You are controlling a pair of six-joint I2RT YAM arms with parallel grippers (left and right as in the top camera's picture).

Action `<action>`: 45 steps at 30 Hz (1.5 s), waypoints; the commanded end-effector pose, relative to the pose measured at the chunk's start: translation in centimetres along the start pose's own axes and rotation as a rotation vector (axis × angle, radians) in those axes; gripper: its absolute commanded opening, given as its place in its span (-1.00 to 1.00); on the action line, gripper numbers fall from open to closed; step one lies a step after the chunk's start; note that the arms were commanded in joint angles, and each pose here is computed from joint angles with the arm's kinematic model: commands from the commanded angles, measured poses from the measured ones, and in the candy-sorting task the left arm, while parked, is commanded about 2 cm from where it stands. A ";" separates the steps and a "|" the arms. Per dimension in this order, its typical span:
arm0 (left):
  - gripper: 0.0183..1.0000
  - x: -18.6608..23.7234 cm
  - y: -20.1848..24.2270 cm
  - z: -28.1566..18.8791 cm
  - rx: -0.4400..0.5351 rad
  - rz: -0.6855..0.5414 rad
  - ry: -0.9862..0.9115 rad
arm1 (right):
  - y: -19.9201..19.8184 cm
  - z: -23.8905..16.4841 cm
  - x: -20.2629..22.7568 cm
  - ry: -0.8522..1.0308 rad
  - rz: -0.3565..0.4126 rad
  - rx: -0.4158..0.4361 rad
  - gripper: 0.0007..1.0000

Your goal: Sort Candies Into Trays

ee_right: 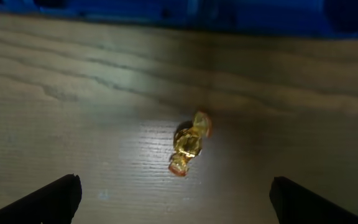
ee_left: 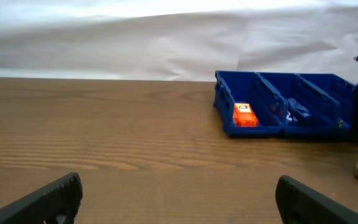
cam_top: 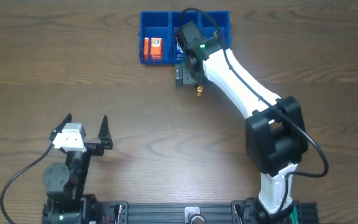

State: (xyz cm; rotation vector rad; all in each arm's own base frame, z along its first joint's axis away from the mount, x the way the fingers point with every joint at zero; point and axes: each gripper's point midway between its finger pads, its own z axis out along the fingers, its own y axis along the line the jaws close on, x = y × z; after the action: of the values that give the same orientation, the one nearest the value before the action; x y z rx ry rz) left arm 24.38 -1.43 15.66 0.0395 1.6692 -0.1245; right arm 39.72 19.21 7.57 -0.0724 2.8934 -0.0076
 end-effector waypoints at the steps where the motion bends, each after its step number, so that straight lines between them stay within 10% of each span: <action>1: 0.99 1.6 -0.3 0.1 0.020 -0.001 0.044 | -0.5 3.7 1.5 0.077 0.059 0.062 1.00; 27: 1.00 1.6 -0.3 0.1 0.021 -0.001 0.044 | -1.8 7.2 1.9 0.087 0.173 0.042 0.99; 45: 1.00 1.6 -0.3 0.1 0.021 -0.001 0.044 | -2.1 8.0 3.3 0.114 0.169 0.055 0.48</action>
State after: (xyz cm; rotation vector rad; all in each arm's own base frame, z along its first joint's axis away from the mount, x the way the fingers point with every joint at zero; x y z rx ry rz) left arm 24.38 -1.43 15.66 0.0395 1.6692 -0.1245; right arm 39.27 17.40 0.10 0.1753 2.9807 -0.0313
